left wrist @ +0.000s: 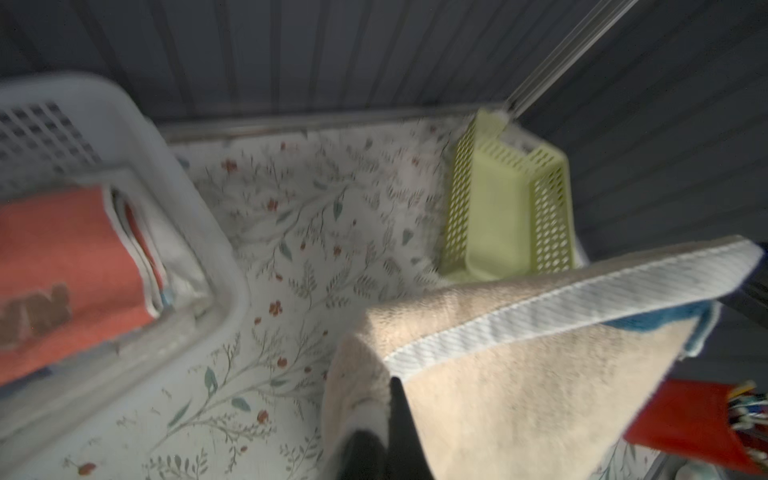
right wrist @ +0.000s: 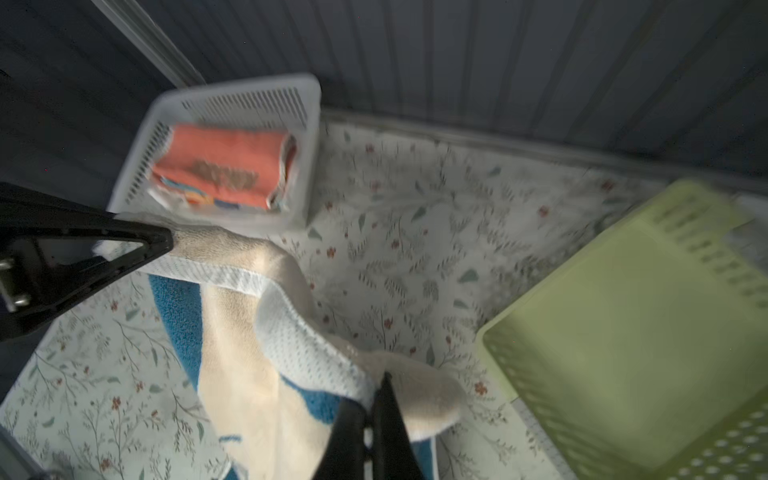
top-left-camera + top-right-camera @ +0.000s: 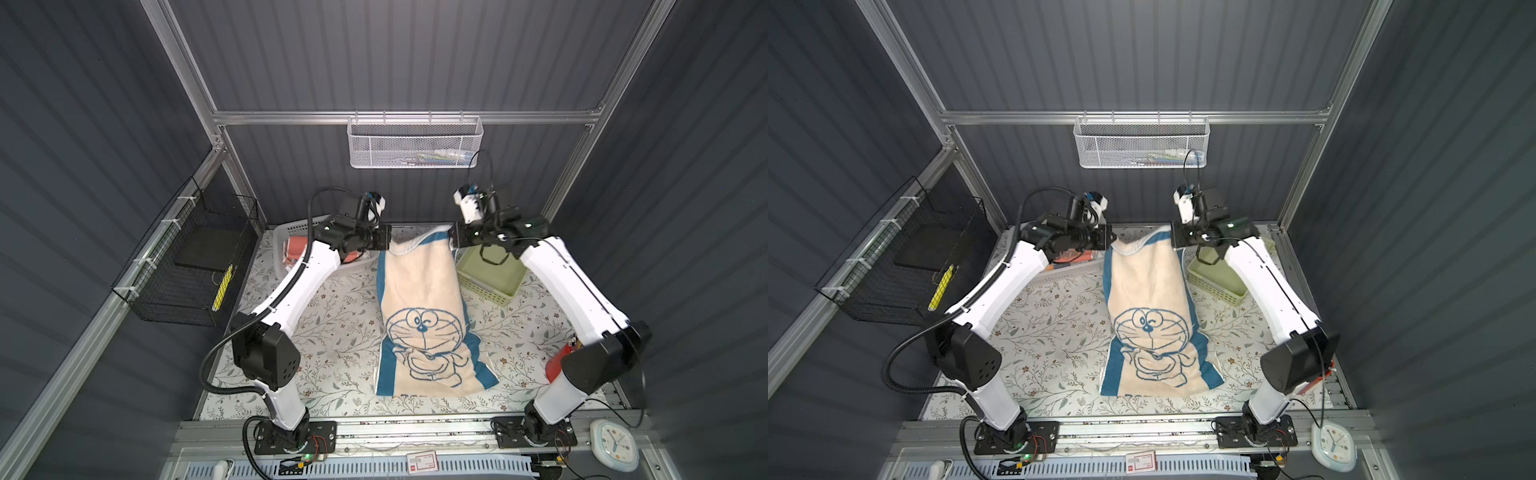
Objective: Fold and stack the towels
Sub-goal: 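Lower the towel and lay it lengthwise on the table with both grippers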
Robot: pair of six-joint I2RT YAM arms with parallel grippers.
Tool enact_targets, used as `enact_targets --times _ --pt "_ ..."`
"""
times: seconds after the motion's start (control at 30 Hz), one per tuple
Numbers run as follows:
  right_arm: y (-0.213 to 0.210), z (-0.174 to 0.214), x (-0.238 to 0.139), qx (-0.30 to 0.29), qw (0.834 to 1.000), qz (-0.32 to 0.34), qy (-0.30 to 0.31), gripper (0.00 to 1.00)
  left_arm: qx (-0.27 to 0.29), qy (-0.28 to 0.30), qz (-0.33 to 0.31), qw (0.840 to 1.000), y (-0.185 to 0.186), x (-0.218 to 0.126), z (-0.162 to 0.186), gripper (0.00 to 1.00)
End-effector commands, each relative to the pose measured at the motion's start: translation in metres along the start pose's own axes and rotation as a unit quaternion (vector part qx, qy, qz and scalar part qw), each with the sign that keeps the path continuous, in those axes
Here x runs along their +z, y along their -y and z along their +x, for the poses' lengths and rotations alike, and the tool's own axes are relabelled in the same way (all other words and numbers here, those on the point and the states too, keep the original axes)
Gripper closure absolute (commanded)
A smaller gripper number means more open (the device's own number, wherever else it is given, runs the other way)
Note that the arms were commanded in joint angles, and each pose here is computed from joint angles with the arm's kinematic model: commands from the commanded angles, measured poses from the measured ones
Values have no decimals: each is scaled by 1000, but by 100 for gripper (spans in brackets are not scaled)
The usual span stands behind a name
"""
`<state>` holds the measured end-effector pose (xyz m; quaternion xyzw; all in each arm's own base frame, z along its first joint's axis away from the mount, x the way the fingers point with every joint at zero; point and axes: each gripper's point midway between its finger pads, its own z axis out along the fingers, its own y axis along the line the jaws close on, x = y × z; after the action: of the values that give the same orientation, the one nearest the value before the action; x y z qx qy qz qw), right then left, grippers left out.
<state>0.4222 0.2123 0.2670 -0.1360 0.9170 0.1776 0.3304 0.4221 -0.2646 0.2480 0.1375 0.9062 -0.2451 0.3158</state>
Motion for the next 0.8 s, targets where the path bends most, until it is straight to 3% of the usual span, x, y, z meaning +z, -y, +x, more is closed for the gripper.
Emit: enact_targets --times 0.0,0.13,0.3,0.57,0.77 --pt "-7 8 25 19 999 -28 -15 100 -10 -2 27 1000 3 20 10 100" --pt "8 40 77 4 997 -4 -75 100 -21 -59 14 998 -18 65 47 100" --pt "37 69 110 -14 990 56 -127 100 -15 -92 -34 995 -51 101 68 100" --pt "86 100 121 -10 973 139 -186 100 -23 -102 -82 991 -102 131 63 100" --pt "113 109 115 18 962 180 -203 100 -39 -102 -126 986 -144 127 59 100"
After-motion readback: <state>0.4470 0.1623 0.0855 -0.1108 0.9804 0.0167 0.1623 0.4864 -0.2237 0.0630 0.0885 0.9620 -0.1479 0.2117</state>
